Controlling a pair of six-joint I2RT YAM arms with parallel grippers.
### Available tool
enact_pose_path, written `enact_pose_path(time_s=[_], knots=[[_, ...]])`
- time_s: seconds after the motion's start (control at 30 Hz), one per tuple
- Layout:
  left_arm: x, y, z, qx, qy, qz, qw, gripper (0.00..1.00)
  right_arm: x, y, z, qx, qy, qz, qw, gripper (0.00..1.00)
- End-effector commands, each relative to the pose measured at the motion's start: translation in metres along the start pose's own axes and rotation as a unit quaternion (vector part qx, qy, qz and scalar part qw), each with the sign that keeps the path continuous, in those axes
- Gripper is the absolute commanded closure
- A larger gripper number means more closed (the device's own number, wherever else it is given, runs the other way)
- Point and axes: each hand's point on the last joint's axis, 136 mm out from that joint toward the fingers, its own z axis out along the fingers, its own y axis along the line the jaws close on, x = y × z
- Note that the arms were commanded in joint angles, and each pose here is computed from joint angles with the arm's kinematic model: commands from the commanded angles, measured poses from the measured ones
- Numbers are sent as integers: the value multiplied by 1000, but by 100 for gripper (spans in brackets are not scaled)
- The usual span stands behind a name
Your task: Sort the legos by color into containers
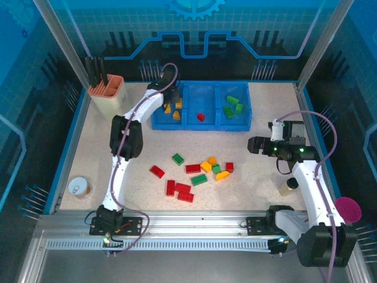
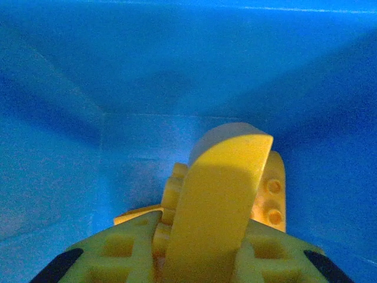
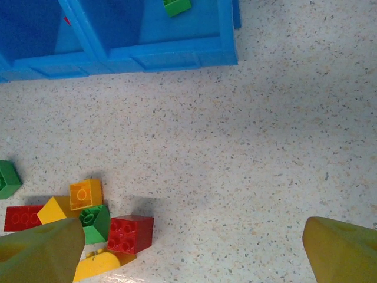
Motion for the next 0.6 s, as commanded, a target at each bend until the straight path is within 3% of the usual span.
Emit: enact_pose_path(time_s=[0.0,0.3,0.57], knots=[[-1,-7,-2,15,7,6,1000,73,-7,-5,-6,13,-5,-5,1000,3],[1,-3,-17,16,2,5,1000,52,-7,-3,-9,11,-9,-6,1000,3],[-19,-3,-80,30,-44,17,998,51,-8,1,-15,4,-23,-8,1000,3]])
